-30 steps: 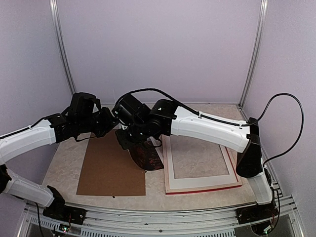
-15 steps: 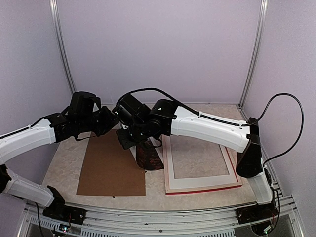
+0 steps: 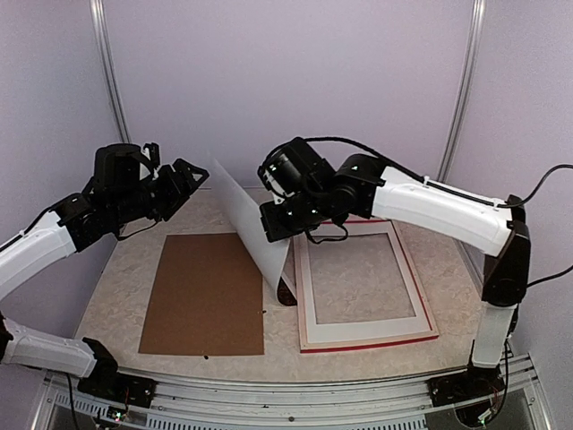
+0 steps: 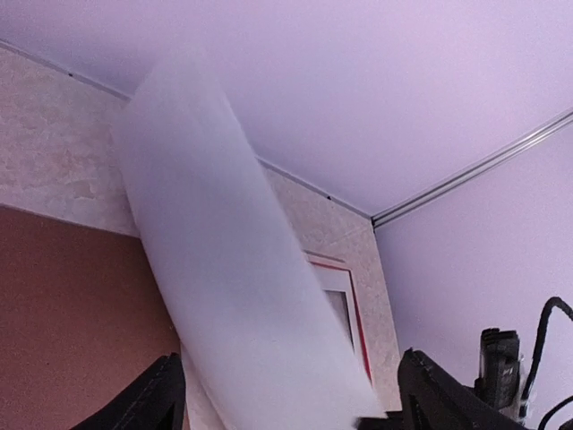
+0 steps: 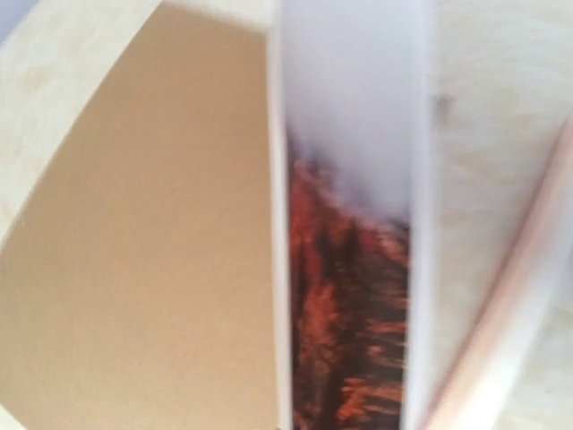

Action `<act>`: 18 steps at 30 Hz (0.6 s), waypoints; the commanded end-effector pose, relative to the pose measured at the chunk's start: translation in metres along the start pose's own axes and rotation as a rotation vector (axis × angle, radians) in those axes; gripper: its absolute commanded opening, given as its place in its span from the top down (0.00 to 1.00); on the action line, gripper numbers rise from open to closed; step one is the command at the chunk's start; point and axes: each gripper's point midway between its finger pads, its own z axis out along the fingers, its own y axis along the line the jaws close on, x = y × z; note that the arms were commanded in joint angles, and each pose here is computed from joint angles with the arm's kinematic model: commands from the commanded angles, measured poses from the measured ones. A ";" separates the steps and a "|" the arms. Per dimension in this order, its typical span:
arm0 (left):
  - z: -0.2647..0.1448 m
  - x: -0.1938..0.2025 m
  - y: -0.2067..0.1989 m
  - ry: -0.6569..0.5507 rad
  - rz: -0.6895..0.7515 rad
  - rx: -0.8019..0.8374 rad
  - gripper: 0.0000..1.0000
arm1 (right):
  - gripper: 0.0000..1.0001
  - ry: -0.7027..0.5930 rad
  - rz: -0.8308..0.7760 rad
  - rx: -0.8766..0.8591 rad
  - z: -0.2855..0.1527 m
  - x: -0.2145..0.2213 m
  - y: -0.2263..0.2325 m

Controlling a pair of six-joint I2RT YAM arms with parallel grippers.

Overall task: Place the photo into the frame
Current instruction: Pass from the left arm to the right, then pick up the photo from the mat board.

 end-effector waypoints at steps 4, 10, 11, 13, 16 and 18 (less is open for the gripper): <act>-0.026 -0.030 0.002 -0.094 0.064 -0.023 0.12 | 1.00 -0.132 0.237 -0.018 -0.070 -0.019 -0.088; -0.014 -0.019 0.008 -0.059 0.079 -0.030 0.12 | 1.00 -0.118 0.424 0.058 -0.091 0.031 -0.180; -0.012 -0.017 0.008 -0.051 0.080 -0.030 0.12 | 1.00 -0.111 0.448 0.077 -0.094 0.041 -0.192; -0.007 -0.012 0.009 -0.037 0.083 -0.030 0.12 | 1.00 -0.081 0.492 0.110 -0.096 0.065 -0.213; -0.001 -0.008 0.008 -0.022 0.089 -0.030 0.12 | 1.00 -0.048 0.549 0.168 -0.099 0.095 -0.241; 0.003 -0.005 0.007 -0.010 0.093 -0.030 0.11 | 1.00 -0.014 0.572 0.207 -0.099 0.116 -0.255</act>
